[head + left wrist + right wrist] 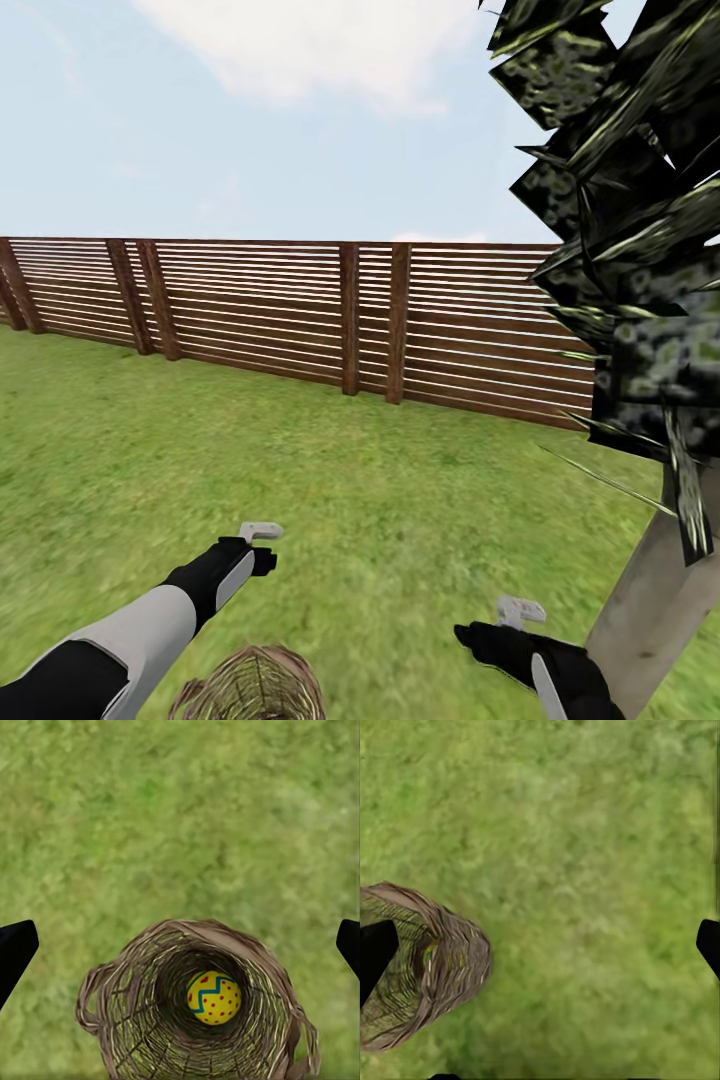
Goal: Take the three Easter eggs out of the wicker basket on the lawn in the garden, then place them on the lawn next to a single tree (choose any tree) so that all three eggs are next to the same tree and none are left in the basket.
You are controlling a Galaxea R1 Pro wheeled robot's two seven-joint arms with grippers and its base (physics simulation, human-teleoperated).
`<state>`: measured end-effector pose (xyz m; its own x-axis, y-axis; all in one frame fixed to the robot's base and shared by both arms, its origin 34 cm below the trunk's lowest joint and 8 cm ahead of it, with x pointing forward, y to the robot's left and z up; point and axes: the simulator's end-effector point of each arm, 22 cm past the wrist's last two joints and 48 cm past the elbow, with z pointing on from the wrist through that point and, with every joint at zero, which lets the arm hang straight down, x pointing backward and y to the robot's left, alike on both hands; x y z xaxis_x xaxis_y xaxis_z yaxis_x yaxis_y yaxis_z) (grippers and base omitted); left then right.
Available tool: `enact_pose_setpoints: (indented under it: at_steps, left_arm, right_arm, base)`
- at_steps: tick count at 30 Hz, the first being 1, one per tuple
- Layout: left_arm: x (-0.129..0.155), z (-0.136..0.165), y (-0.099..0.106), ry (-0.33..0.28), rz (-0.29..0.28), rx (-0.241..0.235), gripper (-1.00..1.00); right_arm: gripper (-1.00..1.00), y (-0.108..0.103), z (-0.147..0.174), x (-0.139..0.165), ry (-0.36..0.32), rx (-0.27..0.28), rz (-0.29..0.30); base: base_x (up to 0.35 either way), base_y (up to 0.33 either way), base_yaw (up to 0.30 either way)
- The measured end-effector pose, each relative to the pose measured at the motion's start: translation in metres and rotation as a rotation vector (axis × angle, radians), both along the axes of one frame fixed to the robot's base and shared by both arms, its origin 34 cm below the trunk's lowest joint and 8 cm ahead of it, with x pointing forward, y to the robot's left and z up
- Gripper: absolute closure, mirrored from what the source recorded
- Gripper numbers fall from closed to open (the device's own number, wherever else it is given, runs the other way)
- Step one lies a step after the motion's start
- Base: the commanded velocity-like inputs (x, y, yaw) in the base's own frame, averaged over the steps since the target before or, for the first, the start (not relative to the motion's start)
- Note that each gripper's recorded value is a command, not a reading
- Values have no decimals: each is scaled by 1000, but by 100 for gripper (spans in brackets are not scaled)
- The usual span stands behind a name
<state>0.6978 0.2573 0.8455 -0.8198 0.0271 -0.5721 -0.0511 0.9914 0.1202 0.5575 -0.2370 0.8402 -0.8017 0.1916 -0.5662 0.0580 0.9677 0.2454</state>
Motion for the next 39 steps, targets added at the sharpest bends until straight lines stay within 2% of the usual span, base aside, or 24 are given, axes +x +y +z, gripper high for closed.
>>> enact_pose_setpoints:
  at_steps: [3,6,10,15,18,20,25,27,31,39]
  left_arm:
    - [-3,-7,-2,16,-7,-14,-100]
    - [-10,-16,-2,51,-9,-21,-100]
    - [-14,-25,-3,78,-12,-28,-100]
    - [-16,-32,-1,90,-10,-28,-100]
    - [-25,-45,9,121,4,-19,-100]
    - [-29,-50,13,132,9,-17,-100]
    - [-37,-62,42,154,40,-1,-100]
    - [-45,-72,47,169,56,-12,-100]
    - [-55,-85,48,186,72,-32,-100]
    - [-58,-101,49,161,67,-27,-100]
  right_arm:
    - [-100,-2,42,13,-113,-15,1]
    - [-100,-3,67,22,-178,-23,3]
    - [-100,0,84,27,-215,-24,10]
    - [-100,19,86,27,-194,0,35]
    - [-100,33,84,26,-173,9,65]
    - [-100,36,83,27,-168,11,72]
    - [-100,41,79,28,-161,14,84]
    - [-100,41,77,29,-161,14,85]
    - [-100,42,74,30,-162,15,88]
    - [-100,49,66,31,-163,16,103]
  base:
    - [0,0,0]
    - [0,0,0]
    - [0,0,0]
    - [0,0,0]
    - [0,0,0]
    - [0,0,0]
    - [0,0,0]
    - [0,0,0]
    - [0,0,0]
    - [0,0,0]
